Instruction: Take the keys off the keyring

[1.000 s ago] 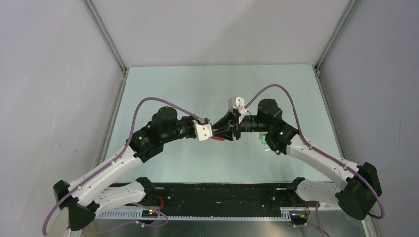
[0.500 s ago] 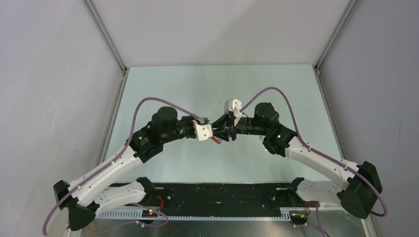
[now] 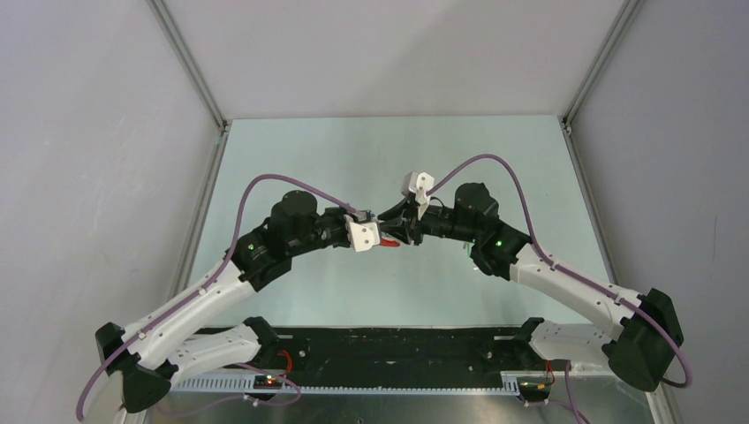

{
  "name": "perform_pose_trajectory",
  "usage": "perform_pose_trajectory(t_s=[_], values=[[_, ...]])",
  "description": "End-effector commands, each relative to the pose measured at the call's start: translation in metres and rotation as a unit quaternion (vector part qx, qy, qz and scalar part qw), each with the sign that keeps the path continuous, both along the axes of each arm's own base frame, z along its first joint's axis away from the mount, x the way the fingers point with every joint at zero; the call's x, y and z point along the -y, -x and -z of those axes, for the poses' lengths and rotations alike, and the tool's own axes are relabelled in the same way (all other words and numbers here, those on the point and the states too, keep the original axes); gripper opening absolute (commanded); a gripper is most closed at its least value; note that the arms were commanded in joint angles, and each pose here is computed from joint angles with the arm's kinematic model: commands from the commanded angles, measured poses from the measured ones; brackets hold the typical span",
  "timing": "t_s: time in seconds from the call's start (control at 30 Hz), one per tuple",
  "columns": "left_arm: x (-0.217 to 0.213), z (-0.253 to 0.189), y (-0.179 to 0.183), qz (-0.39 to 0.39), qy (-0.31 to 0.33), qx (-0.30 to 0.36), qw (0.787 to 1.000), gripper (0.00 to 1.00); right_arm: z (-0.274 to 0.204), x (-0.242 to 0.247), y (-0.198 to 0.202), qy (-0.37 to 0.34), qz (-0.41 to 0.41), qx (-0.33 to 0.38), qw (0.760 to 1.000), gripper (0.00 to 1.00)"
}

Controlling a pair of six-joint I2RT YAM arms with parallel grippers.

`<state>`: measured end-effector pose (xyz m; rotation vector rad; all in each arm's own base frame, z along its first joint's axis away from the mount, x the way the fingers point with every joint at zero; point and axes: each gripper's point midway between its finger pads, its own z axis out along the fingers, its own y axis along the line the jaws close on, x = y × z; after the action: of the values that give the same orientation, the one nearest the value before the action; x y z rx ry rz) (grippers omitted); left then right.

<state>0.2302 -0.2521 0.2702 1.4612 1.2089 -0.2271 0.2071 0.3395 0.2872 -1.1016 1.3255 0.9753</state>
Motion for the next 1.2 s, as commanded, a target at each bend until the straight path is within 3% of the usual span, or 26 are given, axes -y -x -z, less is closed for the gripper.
perform_pose_trajectory(t_s=[0.0,0.6,1.17], values=[[0.001,-0.027,-0.002,-0.001,0.034,0.033,0.999,0.0,-0.006,0.01,-0.017,-0.005,0.05,0.005,0.999,0.29],[-0.002,-0.028,-0.005,-0.016,0.034,0.032,0.999,0.0,-0.017,-0.001,0.015,-0.019,-0.032,0.025,0.999,0.29],[-0.002,-0.031,-0.002,-0.011,0.04,0.033,0.999,0.0,-0.011,-0.015,-0.014,-0.033,0.028,0.014,0.999,0.27]])
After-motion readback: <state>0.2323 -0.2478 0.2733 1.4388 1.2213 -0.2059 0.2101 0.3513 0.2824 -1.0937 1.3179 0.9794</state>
